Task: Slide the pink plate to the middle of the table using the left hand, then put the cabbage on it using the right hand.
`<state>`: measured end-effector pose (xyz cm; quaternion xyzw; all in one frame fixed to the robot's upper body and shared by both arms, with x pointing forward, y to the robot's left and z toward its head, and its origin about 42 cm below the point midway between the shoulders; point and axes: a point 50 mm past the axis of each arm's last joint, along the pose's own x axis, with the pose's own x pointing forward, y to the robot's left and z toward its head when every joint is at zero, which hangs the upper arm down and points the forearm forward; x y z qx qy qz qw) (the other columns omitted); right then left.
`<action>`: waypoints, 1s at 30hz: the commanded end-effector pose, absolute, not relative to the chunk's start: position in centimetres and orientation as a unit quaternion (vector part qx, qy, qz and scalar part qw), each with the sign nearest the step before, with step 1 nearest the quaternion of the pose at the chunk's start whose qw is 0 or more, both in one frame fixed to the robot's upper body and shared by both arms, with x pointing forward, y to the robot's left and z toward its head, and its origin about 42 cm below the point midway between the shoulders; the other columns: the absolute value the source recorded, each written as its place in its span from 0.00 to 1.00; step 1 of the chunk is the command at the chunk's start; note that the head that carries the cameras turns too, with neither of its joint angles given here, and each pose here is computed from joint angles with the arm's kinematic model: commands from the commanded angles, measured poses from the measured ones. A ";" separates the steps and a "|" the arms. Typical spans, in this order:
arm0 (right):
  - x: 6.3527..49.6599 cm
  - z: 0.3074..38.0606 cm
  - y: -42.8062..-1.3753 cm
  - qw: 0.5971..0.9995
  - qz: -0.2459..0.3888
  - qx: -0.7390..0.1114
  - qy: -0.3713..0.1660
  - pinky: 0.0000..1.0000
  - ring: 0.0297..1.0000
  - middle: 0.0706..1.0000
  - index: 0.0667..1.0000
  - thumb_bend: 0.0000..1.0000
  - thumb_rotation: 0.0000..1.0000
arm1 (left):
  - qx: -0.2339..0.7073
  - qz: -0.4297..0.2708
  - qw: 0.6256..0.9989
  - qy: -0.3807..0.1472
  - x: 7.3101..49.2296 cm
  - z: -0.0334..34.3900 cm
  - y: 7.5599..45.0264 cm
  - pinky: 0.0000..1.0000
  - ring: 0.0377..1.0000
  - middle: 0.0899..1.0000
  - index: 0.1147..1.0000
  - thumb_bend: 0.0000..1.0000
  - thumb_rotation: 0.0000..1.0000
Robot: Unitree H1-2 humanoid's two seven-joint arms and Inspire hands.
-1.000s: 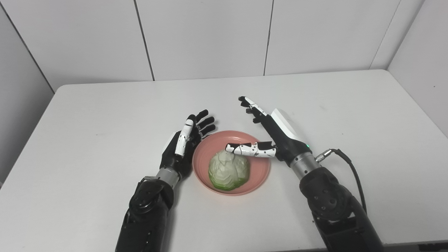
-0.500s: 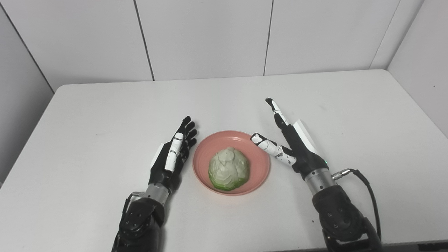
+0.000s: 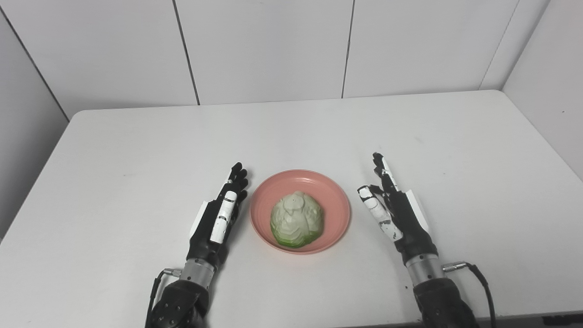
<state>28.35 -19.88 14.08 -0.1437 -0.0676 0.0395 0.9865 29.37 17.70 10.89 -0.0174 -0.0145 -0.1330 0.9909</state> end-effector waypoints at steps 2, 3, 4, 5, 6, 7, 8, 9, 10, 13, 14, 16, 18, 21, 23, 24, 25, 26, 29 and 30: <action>28.6 15.3 -19.7 0.985 0.038 -0.120 -0.121 0.95 0.99 1.00 0.98 0.47 1.00 | -0.002 -0.126 0.992 0.006 27.9 10.1 18.5 1.00 1.00 1.00 1.00 0.47 1.00; 28.6 15.2 -19.7 0.985 0.039 -0.118 -0.120 0.96 0.99 1.00 0.98 0.46 1.00 | -0.001 -0.127 0.992 0.006 27.9 10.1 18.5 1.00 1.00 1.00 1.00 0.47 1.00; 28.6 15.1 -19.7 0.986 0.041 -0.115 -0.114 0.97 0.99 1.00 0.99 0.45 1.00 | -0.001 -0.127 0.992 0.007 27.9 10.1 18.5 1.00 1.00 1.00 1.00 0.47 1.00; 28.6 15.0 -19.8 0.987 0.043 -0.113 -0.110 0.99 1.00 1.00 0.99 0.44 1.00 | 0.000 -0.126 0.992 0.007 27.9 10.1 18.5 1.00 1.00 1.00 1.00 0.47 1.00; 28.6 14.9 -19.9 0.987 0.046 -0.111 -0.106 0.99 1.00 1.00 0.99 0.44 1.00 | 0.001 -0.127 0.992 0.007 28.0 10.0 18.5 1.00 1.00 1.00 1.00 0.47 1.00; 28.7 14.8 -20.0 0.987 0.048 -0.110 -0.103 1.00 1.00 1.00 0.99 0.43 1.00 | 0.002 -0.127 0.992 0.007 28.0 10.0 18.6 1.00 1.00 1.00 1.00 0.47 1.00; 28.7 14.8 -20.0 0.987 0.050 -0.109 -0.102 1.00 1.00 1.00 0.99 0.43 1.00 | 0.002 -0.129 0.992 0.008 28.1 10.0 18.6 1.00 1.00 1.00 1.00 0.47 1.00; 28.7 14.7 -20.1 0.988 0.051 -0.108 -0.102 1.00 1.00 1.00 0.99 0.40 1.00 | 0.002 -0.130 0.991 0.009 28.2 9.9 18.6 1.00 1.00 1.00 1.00 0.47 1.00; 28.7 14.6 -20.1 0.988 0.052 -0.107 -0.100 1.00 1.00 1.00 0.99 0.38 1.00 | 0.002 -0.131 0.991 0.008 28.3 9.9 18.6 1.00 1.00 1.00 1.00 0.47 1.00; 28.6 14.5 -20.2 0.989 0.051 -0.104 -0.091 1.00 1.00 1.00 0.98 0.38 1.00 | 0.006 -0.132 0.991 0.005 28.5 9.8 18.7 1.00 1.00 1.00 1.00 0.46 1.00; 28.6 14.5 -20.2 0.989 0.051 -0.104 -0.088 1.00 1.00 1.00 0.98 0.38 1.00 | 0.007 -0.133 0.991 0.005 28.6 9.8 18.7 1.00 1.00 1.00 1.00 0.46 1.00; 28.6 14.5 -20.3 0.990 0.051 -0.105 -0.085 1.00 1.00 1.00 0.98 0.38 1.00 | 0.007 -0.133 0.991 0.004 28.7 9.8 18.8 1.00 1.00 1.00 1.00 0.46 1.00; 28.7 14.5 -20.4 0.989 0.052 -0.106 -0.087 0.99 1.00 1.00 0.98 0.37 1.00 | 0.006 -0.132 0.991 0.003 28.8 9.8 18.8 1.00 1.00 1.00 1.00 0.45 1.00; 28.7 14.4 -20.4 0.989 0.055 -0.108 -0.089 0.99 1.00 1.00 0.98 0.35 1.00 | 0.003 -0.132 0.991 0.002 29.0 9.8 18.8 1.00 1.00 1.00 1.00 0.45 1.00; 28.7 14.3 -20.4 0.989 0.057 -0.109 -0.088 0.99 1.00 0.99 0.98 0.36 1.00 | 0.002 -0.132 0.991 0.000 29.0 9.8 18.9 1.00 1.00 1.00 1.00 0.45 1.00; 28.7 14.3 -20.4 0.989 0.058 -0.108 -0.086 0.99 1.00 0.99 0.98 0.36 1.00 | 0.002 -0.131 0.991 0.000 29.0 9.8 18.9 1.00 1.00 1.00 1.00 0.45 1.00; 28.7 14.3 -20.4 0.989 0.059 -0.108 -0.087 0.99 1.00 0.99 0.98 0.36 1.00 | 0.003 -0.131 0.991 0.000 29.0 9.7 19.0 1.00 1.00 1.00 1.00 0.45 1.00; 28.7 14.2 -20.4 0.988 0.060 -0.109 -0.087 0.99 1.00 0.99 0.98 0.36 1.00 | 0.003 -0.131 0.991 0.001 29.0 9.7 19.0 1.00 1.00 1.00 1.00 0.45 1.00; 28.7 14.1 -20.4 0.988 0.061 -0.109 -0.087 0.98 0.99 0.99 0.98 0.35 1.00 | 0.002 -0.130 0.991 0.003 29.1 9.7 19.0 1.00 1.00 1.00 1.00 0.46 1.00; 28.7 14.1 -20.3 0.988 0.062 -0.110 -0.088 0.98 0.99 0.99 0.98 0.35 1.00 | 0.002 -0.130 0.991 0.003 29.1 9.7 19.0 1.00 1.00 1.00 1.00 0.46 1.00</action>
